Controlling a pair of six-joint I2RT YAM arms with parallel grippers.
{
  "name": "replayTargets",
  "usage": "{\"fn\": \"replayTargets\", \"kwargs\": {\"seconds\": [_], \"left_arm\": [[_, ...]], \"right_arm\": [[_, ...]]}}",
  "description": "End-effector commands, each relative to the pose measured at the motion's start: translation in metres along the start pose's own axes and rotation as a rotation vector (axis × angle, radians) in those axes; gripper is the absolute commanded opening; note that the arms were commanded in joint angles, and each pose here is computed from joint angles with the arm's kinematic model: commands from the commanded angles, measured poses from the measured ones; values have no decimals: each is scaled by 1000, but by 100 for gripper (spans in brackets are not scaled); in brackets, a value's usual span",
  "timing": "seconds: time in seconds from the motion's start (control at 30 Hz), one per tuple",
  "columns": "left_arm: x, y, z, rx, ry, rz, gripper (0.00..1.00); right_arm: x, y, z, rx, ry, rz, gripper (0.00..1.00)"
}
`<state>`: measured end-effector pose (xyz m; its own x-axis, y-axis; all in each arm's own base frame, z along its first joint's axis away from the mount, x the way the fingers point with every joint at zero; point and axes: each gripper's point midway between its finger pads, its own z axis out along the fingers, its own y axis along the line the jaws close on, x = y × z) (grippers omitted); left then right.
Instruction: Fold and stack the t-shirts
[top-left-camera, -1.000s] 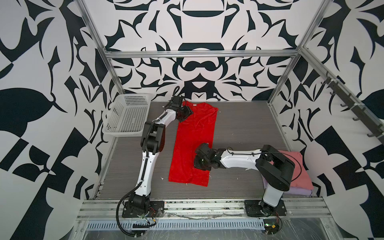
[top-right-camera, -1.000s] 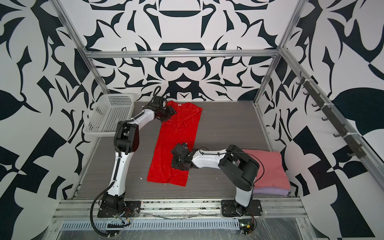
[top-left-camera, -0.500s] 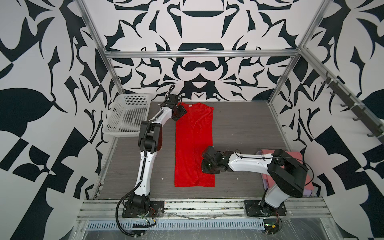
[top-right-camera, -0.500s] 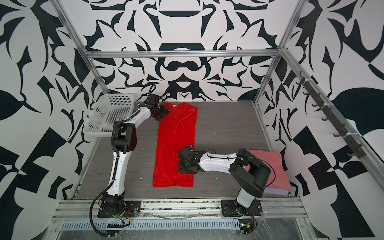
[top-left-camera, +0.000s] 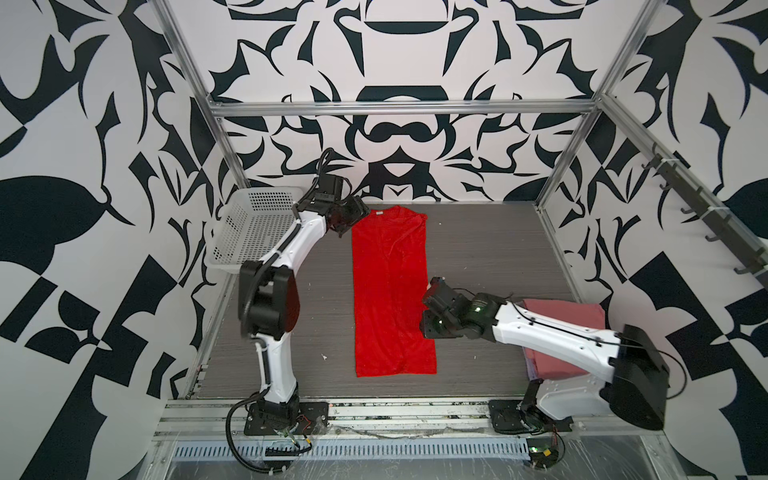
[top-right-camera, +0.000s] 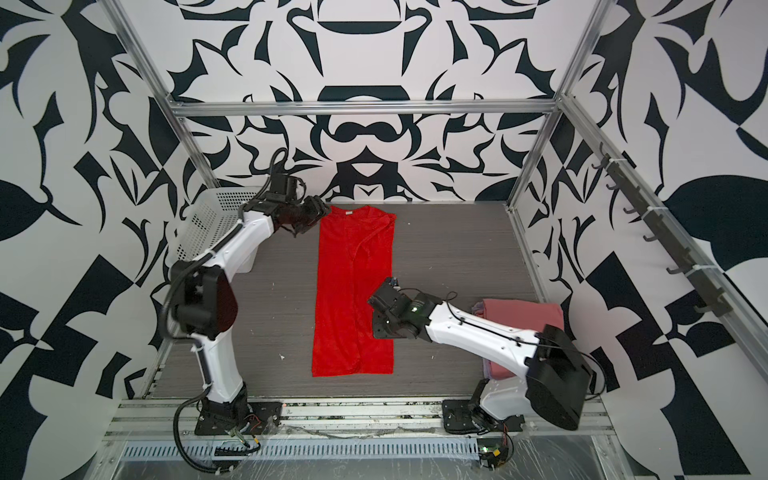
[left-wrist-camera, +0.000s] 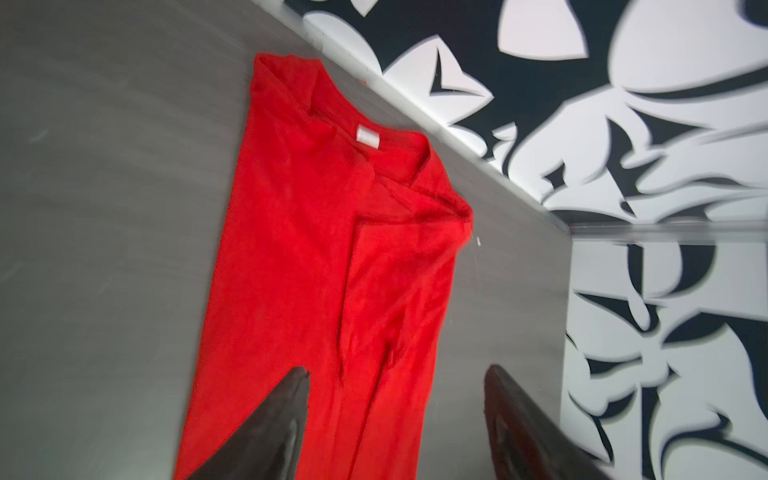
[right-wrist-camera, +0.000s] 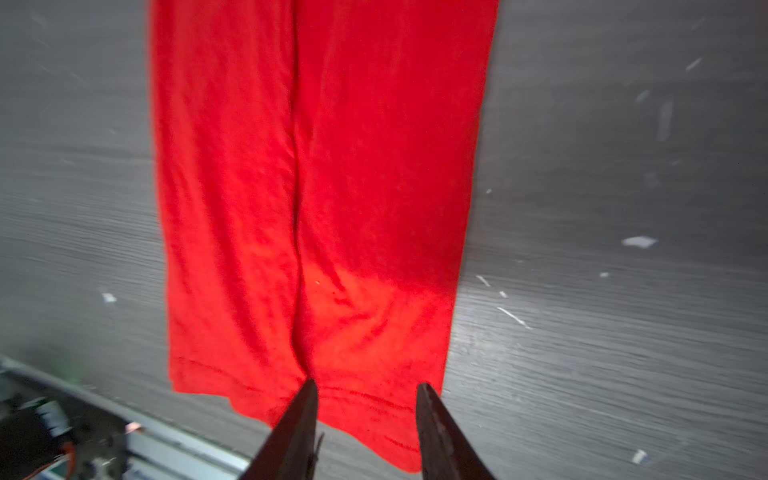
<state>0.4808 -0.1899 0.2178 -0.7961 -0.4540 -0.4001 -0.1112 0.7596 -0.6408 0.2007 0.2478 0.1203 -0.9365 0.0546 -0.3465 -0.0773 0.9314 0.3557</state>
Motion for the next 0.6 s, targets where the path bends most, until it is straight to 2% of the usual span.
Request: {"fn": "replayTargets", "kwargs": {"seconds": [0.0,0.2,0.3,0.33,0.4,0.57], "left_arm": [[70,25,-34,-89,100,30,71],[193,86,-94,-275,211,29,71],[246,103,-116,-302,273,8,70],[260,107,-119,-305,284,-2,70],[292,117,-126,-317,320,-21,69],[337,145,-137,-408,385,0,69]], "right_arm": [[4,-27,-8,18,-17,97,45],[27,-44,-4,-102,36,198,45],[43,-53,1,-116,67,215,53],[47,-54,3,-125,73,224,58],[56,-60,9,-135,83,254,58],[66,-61,17,-164,111,281,58]]}}
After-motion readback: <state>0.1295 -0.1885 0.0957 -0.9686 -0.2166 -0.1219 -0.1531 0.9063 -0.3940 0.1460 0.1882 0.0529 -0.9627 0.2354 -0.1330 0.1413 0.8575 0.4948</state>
